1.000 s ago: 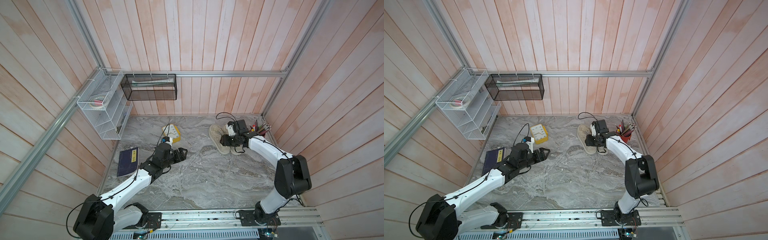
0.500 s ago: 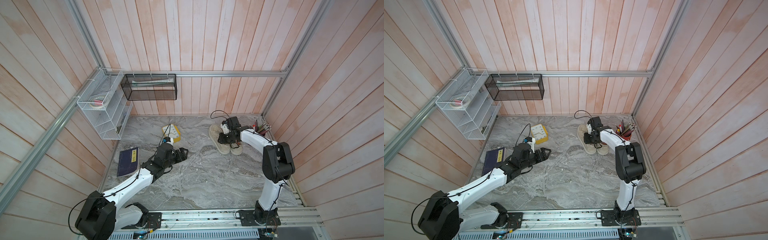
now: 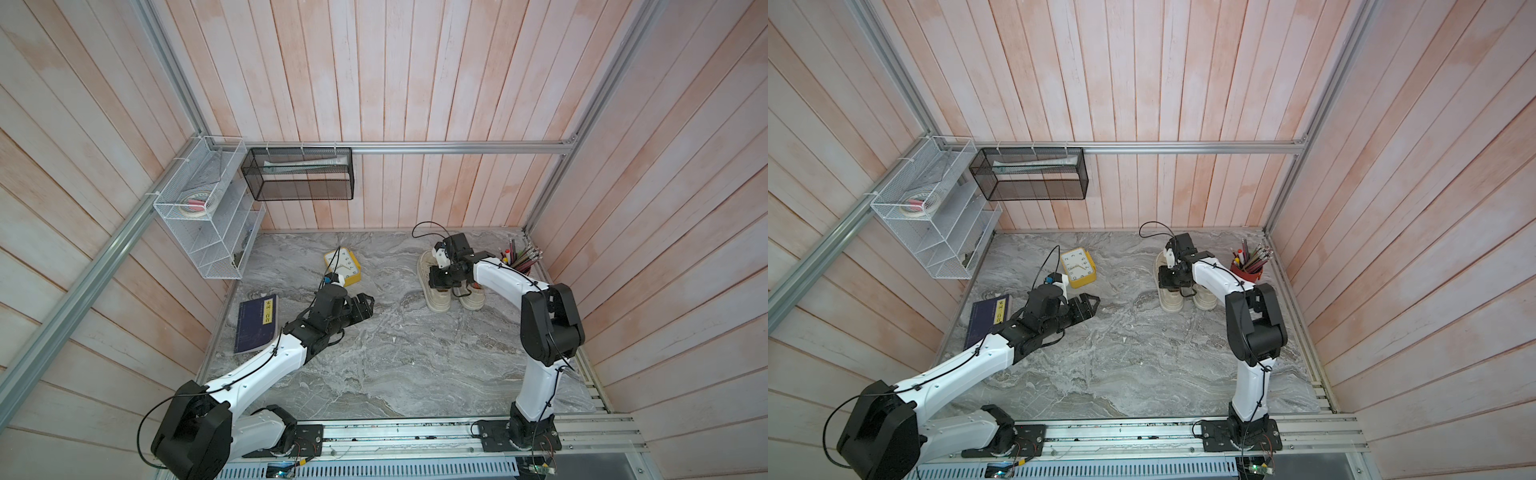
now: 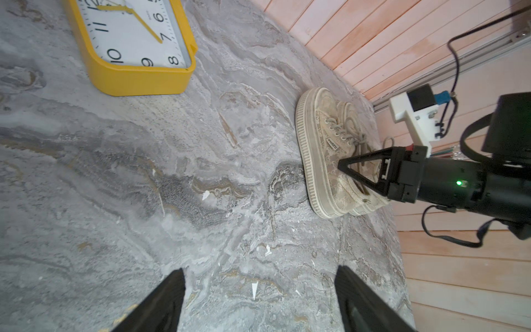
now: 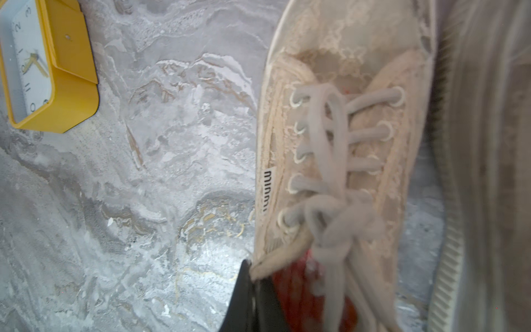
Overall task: Remove the insole from the shoe
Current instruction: Move the shoe to the center of the board.
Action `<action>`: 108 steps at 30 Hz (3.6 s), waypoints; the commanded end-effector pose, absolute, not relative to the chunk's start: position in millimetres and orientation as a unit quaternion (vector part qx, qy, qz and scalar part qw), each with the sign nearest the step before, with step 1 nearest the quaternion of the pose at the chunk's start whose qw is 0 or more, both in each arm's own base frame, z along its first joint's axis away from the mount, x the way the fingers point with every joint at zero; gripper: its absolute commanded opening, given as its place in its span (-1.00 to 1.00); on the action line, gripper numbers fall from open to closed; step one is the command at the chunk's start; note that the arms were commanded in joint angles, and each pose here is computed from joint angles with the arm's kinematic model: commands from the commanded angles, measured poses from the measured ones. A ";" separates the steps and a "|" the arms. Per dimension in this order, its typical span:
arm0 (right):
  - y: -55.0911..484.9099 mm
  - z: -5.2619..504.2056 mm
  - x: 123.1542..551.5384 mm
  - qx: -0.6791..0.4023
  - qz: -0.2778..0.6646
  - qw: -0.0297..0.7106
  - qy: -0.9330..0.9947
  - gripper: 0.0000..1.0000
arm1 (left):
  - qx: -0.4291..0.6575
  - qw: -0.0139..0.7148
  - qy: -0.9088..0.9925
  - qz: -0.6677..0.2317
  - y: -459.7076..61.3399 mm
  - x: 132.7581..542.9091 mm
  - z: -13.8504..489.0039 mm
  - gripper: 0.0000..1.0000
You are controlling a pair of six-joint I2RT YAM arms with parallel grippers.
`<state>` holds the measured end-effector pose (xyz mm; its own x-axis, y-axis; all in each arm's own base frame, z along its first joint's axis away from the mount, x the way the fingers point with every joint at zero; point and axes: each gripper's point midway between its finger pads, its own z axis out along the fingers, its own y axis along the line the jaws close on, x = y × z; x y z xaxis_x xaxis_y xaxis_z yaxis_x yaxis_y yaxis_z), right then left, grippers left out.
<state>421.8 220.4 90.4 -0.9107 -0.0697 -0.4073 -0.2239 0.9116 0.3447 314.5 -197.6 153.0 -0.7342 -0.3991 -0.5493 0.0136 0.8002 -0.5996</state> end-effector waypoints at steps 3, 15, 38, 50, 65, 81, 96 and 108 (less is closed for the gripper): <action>270.1 128.1 397.8 -0.065 0.258 0.212 0.940 -1.00 | -0.168 0.327 0.889 -0.271 -181.4 314.4 146.9 0.71; 350.0 118.7 325.8 -0.071 0.310 0.163 0.934 -1.00 | -0.217 0.329 0.889 -0.233 -140.1 311.3 141.8 0.69; 322.8 161.8 299.9 -0.030 0.243 0.220 0.944 -0.25 | -0.057 0.335 0.893 -0.295 -180.6 287.7 161.3 0.60; 242.0 156.4 294.5 0.082 0.228 0.222 0.944 -0.33 | 0.103 0.281 0.907 -0.296 -245.0 290.7 148.1 0.31; 214.4 149.8 322.2 0.064 0.245 0.240 0.937 -0.33 | 0.123 0.228 0.940 -0.222 -260.8 332.8 89.6 -0.06; 243.7 154.5 338.7 -0.078 0.308 0.244 0.916 -0.35 | -0.059 0.270 0.946 -0.171 -212.4 343.9 85.1 -1.00; 294.4 153.8 328.9 -0.162 0.331 0.215 0.905 -0.32 | -0.035 0.316 0.917 -0.240 -200.6 319.5 133.2 0.07; 338.8 144.1 307.8 -0.264 0.387 0.239 0.851 -0.27 | -0.174 0.344 0.884 -0.263 -150.7 316.9 149.1 0.05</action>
